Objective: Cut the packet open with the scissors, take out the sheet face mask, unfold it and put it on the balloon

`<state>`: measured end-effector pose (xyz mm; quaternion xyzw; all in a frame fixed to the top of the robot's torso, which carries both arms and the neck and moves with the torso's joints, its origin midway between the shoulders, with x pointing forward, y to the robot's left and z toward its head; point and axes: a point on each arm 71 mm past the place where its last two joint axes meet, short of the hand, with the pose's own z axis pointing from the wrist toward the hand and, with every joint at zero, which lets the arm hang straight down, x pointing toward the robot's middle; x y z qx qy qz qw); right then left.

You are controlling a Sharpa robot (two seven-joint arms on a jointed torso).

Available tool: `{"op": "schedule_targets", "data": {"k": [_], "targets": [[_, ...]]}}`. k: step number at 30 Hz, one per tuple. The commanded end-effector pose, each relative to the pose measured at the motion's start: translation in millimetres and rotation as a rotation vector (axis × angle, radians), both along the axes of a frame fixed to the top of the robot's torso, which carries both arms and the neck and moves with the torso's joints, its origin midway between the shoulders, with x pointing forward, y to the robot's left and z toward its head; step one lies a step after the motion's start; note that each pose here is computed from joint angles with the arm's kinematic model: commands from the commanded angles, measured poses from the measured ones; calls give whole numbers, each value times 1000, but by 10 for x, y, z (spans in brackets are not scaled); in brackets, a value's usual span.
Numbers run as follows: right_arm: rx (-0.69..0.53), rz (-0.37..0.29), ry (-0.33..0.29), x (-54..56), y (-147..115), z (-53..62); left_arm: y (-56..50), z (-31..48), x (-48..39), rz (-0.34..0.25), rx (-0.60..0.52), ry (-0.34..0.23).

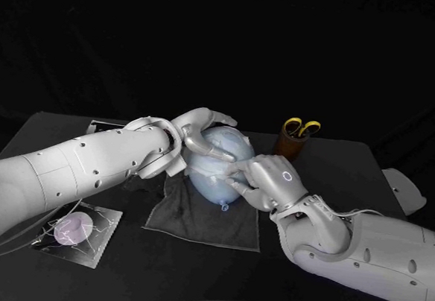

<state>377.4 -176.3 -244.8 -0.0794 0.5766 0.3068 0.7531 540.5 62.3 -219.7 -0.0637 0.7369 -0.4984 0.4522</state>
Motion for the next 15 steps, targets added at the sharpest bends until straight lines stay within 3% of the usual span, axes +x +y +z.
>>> {"op": "schedule_targets", "data": {"k": [1, 15], "targets": [[-54, 11, -33, -6, 20, -7, -11, -7, -5, -7, 2, 11], [-50, 26, -81, -18, 29, 19, -3, -5, -6, -9, 1, 16]]}}
